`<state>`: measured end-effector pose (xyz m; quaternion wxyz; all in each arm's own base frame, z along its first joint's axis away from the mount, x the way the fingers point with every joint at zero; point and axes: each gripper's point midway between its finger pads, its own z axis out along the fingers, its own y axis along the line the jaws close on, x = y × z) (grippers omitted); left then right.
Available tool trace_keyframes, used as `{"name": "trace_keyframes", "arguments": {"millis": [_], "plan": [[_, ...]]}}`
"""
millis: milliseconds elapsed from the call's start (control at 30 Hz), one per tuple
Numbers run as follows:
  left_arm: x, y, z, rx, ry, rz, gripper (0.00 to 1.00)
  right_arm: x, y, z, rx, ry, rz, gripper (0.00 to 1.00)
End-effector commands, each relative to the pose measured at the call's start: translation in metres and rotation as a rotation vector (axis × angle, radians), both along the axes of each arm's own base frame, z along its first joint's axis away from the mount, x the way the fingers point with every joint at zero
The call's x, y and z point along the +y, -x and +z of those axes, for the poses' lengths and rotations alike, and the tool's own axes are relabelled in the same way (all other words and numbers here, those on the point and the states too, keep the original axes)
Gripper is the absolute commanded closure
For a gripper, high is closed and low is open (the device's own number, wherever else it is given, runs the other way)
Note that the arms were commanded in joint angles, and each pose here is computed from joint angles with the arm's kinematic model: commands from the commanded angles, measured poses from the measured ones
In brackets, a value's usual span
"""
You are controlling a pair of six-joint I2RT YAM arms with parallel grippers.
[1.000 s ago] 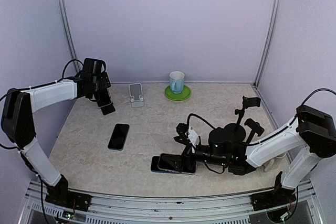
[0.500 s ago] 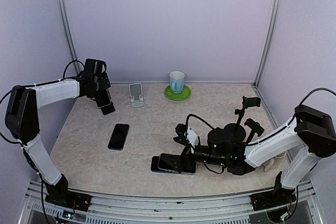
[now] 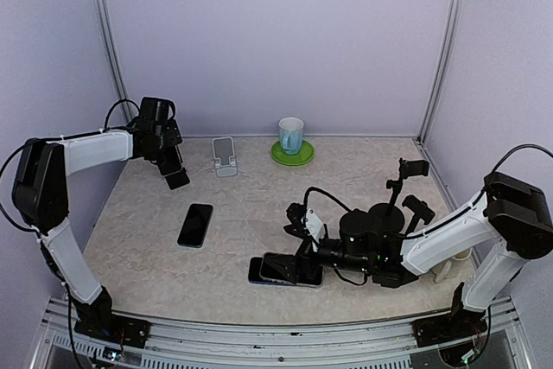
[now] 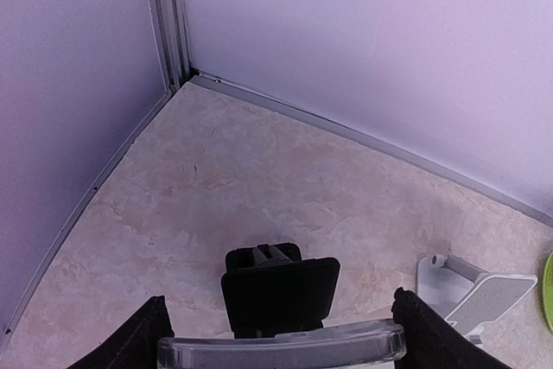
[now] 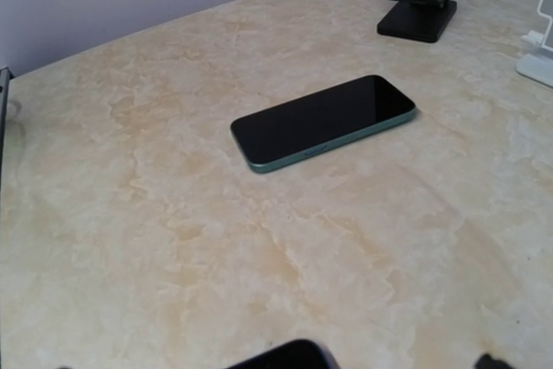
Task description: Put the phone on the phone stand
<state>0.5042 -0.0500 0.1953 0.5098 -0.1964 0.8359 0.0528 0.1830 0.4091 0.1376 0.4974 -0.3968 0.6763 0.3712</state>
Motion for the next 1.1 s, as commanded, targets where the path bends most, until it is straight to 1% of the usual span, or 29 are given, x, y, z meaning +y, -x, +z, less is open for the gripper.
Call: {"name": "trace_keyframes", "arguments": {"millis": [0, 533, 1067], "plan": [[0.001, -0.016, 0.031, -0.104, 0.019, 0.008, 0.40, 0.006, -0.001, 0.001, -0.005, -0.001, 0.006, 0.00], [0.000, -0.023, 0.028, -0.101, 0.017, 0.015, 0.40, 0.009, -0.001, -0.001, -0.006, 0.008, 0.013, 0.00], [-0.004, -0.026, 0.015, -0.073, 0.026, 0.003, 0.40, 0.011, -0.001, -0.003, -0.004, 0.019, 0.017, 0.00]]}}
